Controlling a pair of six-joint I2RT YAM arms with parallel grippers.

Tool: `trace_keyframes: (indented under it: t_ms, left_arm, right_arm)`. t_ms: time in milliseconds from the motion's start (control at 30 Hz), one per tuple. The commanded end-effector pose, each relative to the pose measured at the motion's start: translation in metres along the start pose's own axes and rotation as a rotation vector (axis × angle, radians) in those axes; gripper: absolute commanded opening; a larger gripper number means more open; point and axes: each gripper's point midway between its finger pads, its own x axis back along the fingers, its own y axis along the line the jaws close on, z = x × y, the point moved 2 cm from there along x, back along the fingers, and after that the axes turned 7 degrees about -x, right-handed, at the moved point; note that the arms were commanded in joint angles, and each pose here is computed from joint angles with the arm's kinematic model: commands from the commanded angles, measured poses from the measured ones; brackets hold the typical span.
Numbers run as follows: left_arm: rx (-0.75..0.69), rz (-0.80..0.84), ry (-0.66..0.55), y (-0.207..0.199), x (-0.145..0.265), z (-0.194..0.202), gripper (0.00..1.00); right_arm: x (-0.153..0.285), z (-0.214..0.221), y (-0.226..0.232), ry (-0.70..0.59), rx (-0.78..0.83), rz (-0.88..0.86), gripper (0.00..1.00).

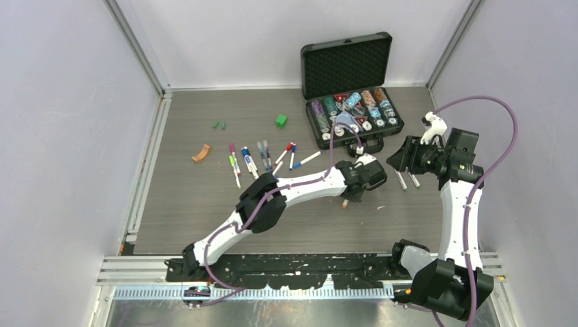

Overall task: Open the pen caps
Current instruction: Pick up the pen from the center of the board.

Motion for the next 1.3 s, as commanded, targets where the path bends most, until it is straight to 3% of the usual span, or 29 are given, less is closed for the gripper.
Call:
trace_keyframes:
  t_ms: [0,133,267,433,667,967,1267]
  left_arm:
    - [0.054,0.049,-0.159,0.015,0.06,-0.039,0.0]
    - [0.138,0.143,-0.314,0.025,0.108,-0.058,0.0]
    - [0.269,0.238,-0.399,0.045,0.132,-0.049,0.0]
    - [0.423,0.368,-0.6,0.067,0.173,-0.053,0.0]
    - [0.519,0.459,-0.827,0.078,0.206,-0.07,0.0]
    - [0.616,0.535,-0.958,0.076,0.218,-0.092,0.0]
    - [0.643,0.568,-0.967,0.069,0.218,-0.103,0.0]
  right_arm:
    - [0.003,-0.01,0.008,-0.02,0.032,-0.051,0.54]
    - [-0.001,-0.002,0.017,0.02,0.024,-0.144,0.54]
    - [-0.004,0.008,0.032,0.051,0.014,-0.275,0.54]
    - [-0.004,0.014,0.052,0.059,-0.035,-0.448,0.57]
    - [-0.012,0.021,0.088,0.129,-0.136,-0.663,0.6]
    - [-0.021,0.032,0.108,0.191,-0.12,-0.724,0.6]
    - [-0.016,0.037,0.122,0.219,-0.09,-0.783,0.6]
